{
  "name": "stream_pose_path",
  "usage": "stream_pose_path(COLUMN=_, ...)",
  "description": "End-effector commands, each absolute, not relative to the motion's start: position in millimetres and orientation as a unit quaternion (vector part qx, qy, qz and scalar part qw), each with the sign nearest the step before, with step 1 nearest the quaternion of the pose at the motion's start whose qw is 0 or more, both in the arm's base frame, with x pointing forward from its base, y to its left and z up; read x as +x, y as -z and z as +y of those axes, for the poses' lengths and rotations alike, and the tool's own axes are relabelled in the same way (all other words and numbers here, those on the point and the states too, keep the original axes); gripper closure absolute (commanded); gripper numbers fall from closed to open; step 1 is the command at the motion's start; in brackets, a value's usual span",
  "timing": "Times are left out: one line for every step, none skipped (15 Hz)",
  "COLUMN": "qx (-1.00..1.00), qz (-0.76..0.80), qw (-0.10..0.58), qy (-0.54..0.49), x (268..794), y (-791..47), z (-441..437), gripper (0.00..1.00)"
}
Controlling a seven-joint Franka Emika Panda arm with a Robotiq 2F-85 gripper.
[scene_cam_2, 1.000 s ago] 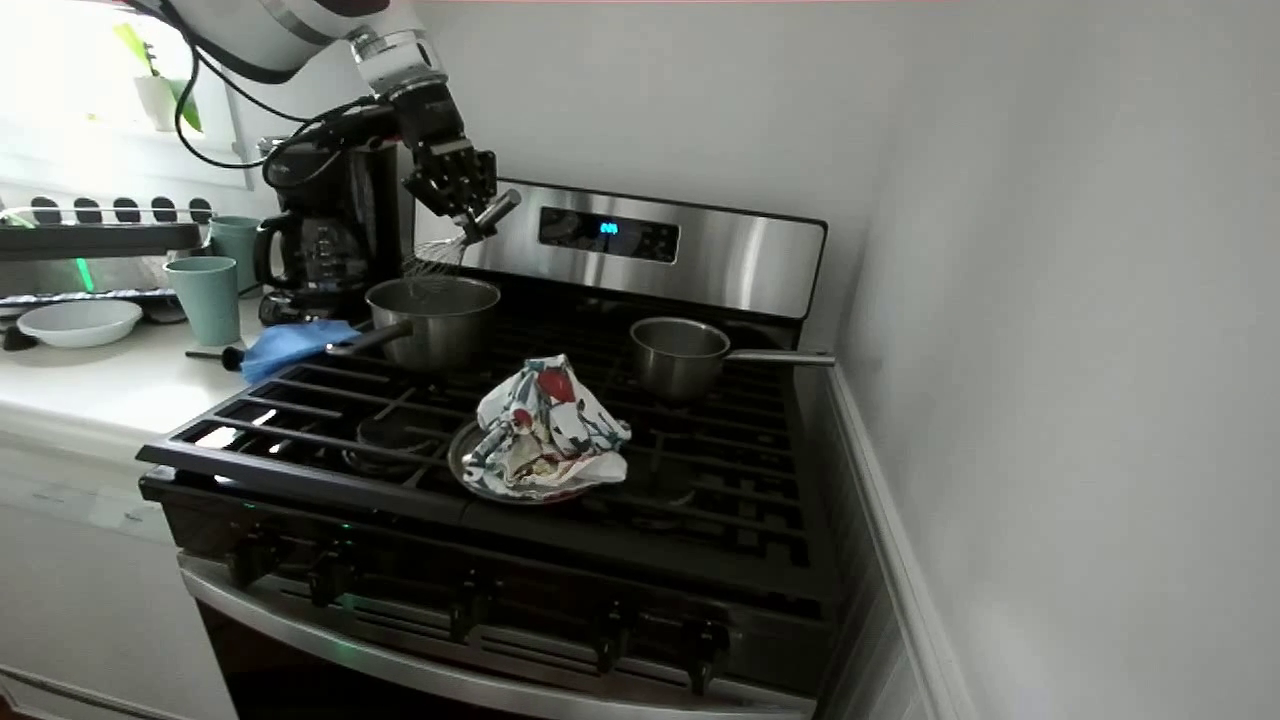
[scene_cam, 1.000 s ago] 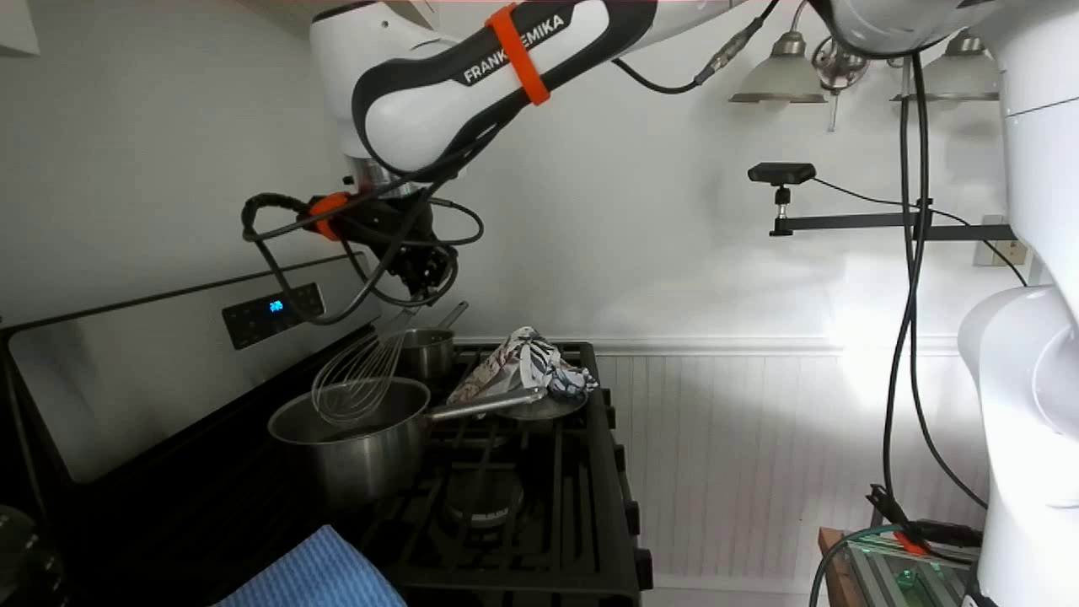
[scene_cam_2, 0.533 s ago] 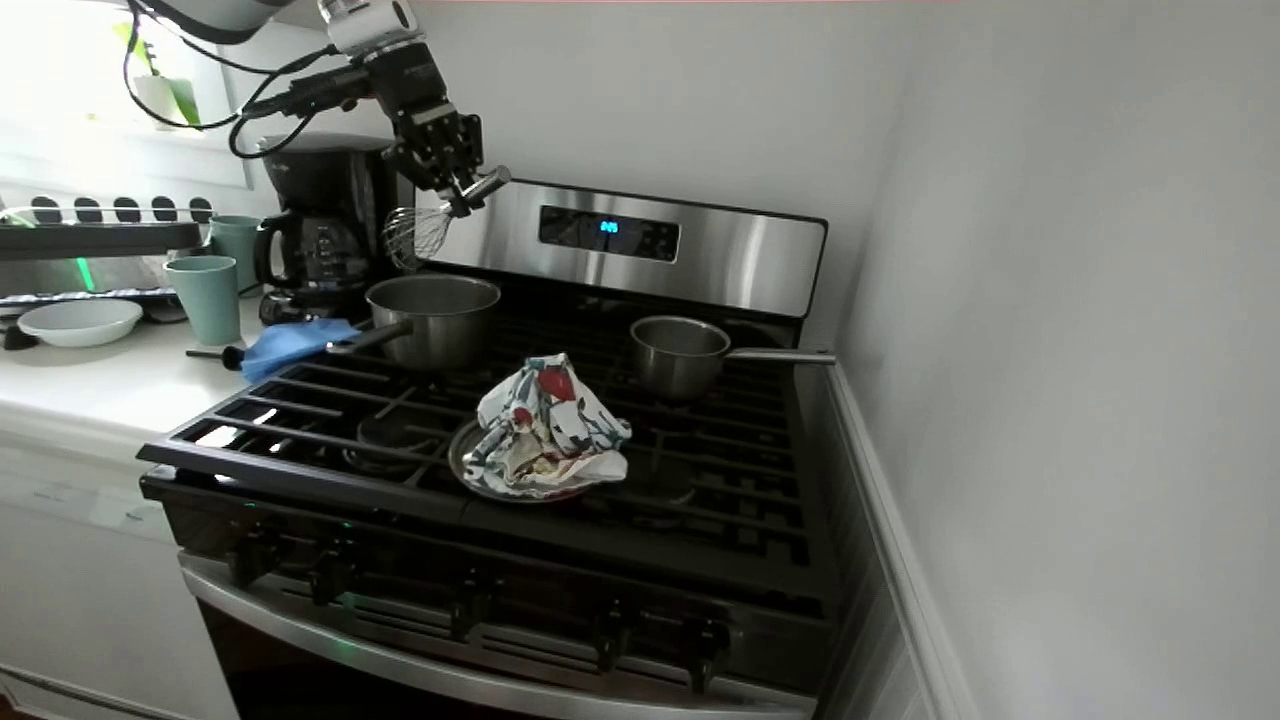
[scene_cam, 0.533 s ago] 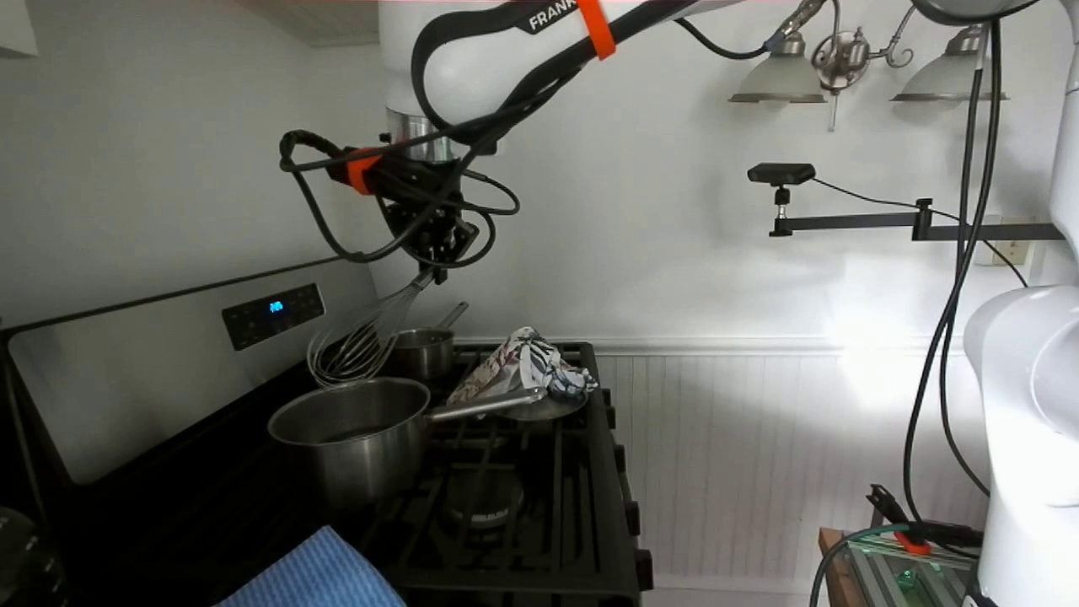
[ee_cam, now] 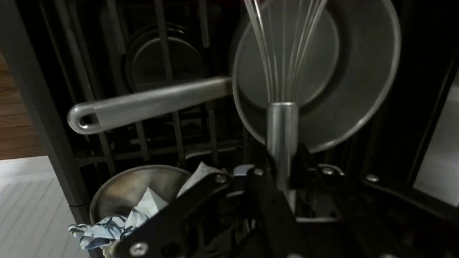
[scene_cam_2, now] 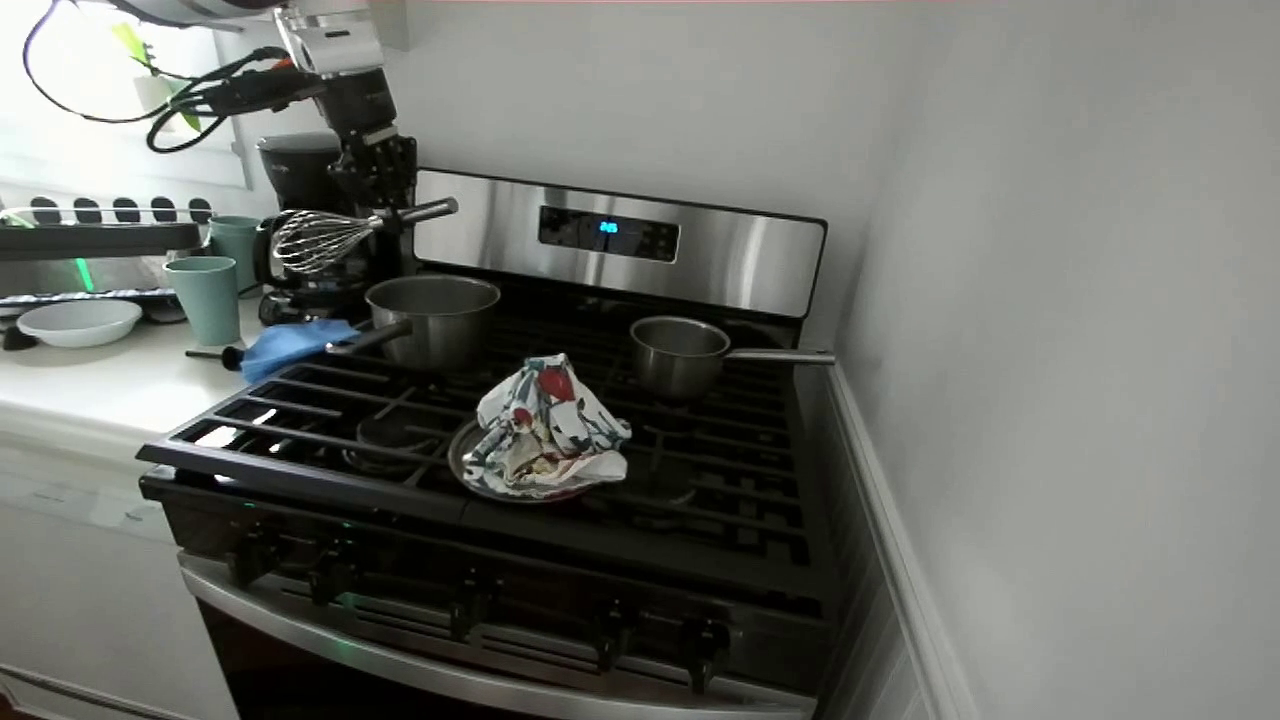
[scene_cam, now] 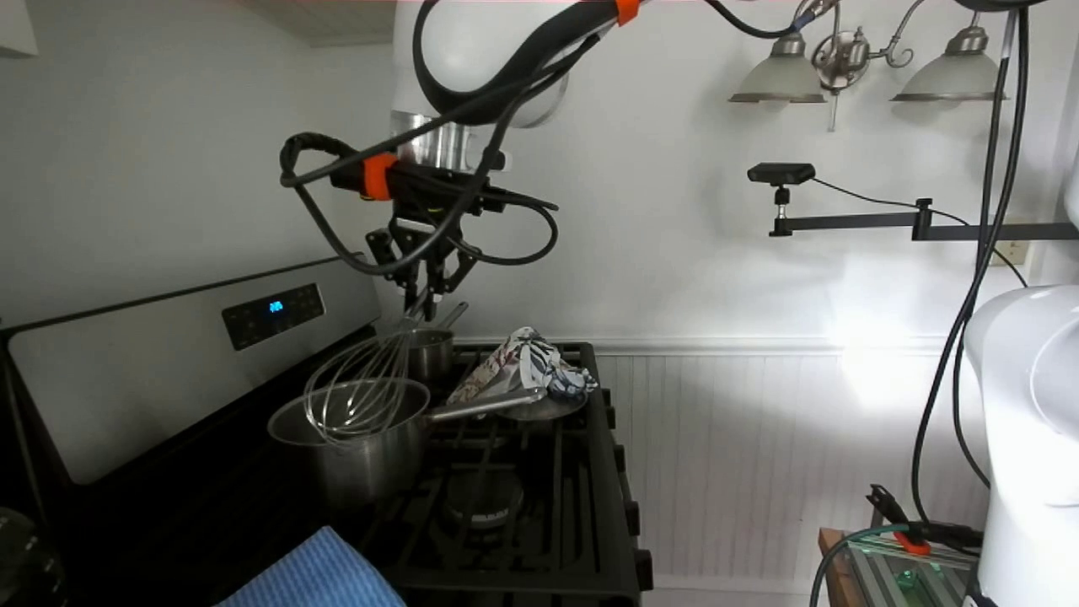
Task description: Pour the water out of the blue cup into the larger pot then whisk it
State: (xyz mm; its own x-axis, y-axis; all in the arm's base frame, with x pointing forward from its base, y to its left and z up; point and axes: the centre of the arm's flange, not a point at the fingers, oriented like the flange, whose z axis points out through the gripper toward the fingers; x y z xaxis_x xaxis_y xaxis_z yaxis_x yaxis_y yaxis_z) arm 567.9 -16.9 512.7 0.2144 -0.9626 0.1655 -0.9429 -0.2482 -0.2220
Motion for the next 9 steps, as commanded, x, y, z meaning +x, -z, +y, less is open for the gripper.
stream_pose_path(qx=-0.831, qz=0.551, qw=0.017, qy=0.077, x=548.9, y=-499.2, z=1.6, gripper=0.94)
stream_pose_path(qx=-0.844, qz=0.533, qw=0.005, qy=0.063, x=547.9, y=-492.2, z=7.7, gripper=0.94)
stream_pose_path(qx=-0.853, qz=0.519, qw=-0.01, qy=0.054, x=547.0, y=-487.9, z=13.8, gripper=0.94)
stream_pose_path(qx=-0.865, qz=0.5, qw=-0.02, qy=0.041, x=545.8, y=-478.8, z=21.6, gripper=0.94)
stream_pose_path(qx=-0.873, qz=0.486, qw=-0.03, qy=0.031, x=545.3, y=-473.5, z=29.2, gripper=0.94)
stream_pose_path(qx=-0.874, qz=0.483, qw=-0.037, qy=0.029, x=545.9, y=-463.5, z=38.3, gripper=0.94)
stream_pose_path(qx=-0.88, qz=0.473, qw=-0.039, qy=0.02, x=545.4, y=-455.0, z=48.0, gripper=0.94)
stream_pose_path(qx=-0.88, qz=0.473, qw=-0.044, qy=0.017, x=546.1, y=-448.2, z=57.4, gripper=0.94)
stream_pose_path(qx=-0.88, qz=0.472, qw=-0.044, qy=0.012, x=546.1, y=-438.3, z=68.7, gripper=0.94)
